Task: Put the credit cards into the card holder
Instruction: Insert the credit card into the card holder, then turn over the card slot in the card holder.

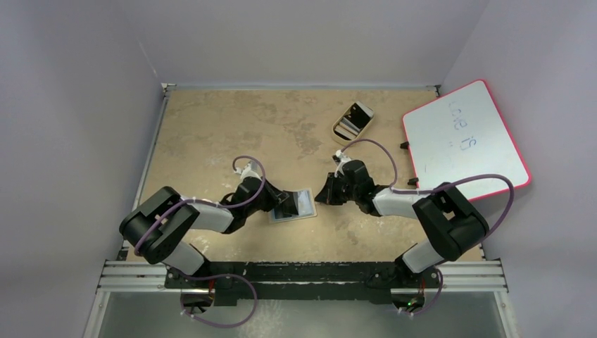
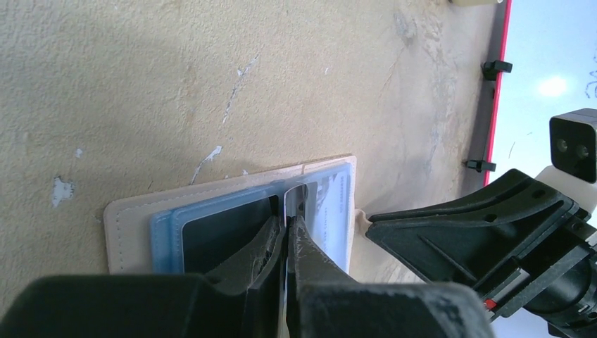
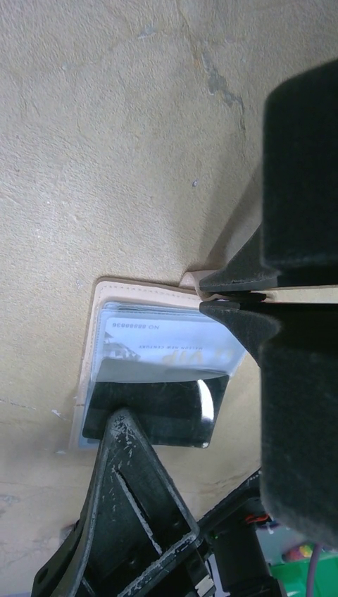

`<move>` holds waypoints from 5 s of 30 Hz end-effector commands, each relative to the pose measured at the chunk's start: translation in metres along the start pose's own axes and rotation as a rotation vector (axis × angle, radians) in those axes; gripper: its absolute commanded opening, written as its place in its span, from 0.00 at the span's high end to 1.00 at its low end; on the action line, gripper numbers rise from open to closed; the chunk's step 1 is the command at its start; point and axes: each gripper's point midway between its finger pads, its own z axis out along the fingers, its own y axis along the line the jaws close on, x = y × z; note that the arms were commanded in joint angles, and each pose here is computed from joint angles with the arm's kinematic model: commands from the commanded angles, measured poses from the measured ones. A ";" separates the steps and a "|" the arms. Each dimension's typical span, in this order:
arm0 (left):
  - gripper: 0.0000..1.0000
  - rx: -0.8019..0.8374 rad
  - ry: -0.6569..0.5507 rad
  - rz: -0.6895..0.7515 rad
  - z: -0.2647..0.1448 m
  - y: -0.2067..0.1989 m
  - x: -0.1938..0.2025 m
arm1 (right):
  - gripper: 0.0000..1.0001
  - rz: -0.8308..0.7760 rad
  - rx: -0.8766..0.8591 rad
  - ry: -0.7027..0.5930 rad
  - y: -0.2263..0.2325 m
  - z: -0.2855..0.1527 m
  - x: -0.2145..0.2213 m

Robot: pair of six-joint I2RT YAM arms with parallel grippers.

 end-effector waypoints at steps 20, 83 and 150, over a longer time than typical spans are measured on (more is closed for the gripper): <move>1.00 -0.087 -0.107 0.104 -0.007 0.034 -0.011 | 1.00 0.030 -0.047 0.026 0.008 0.000 0.009; 0.59 -0.245 -0.026 0.188 -0.017 -0.011 -0.020 | 1.00 0.034 -0.051 0.021 0.013 0.000 0.004; 0.53 0.016 0.117 -0.029 -0.010 -0.051 0.006 | 0.60 -0.097 0.051 -0.084 0.012 -0.028 -0.066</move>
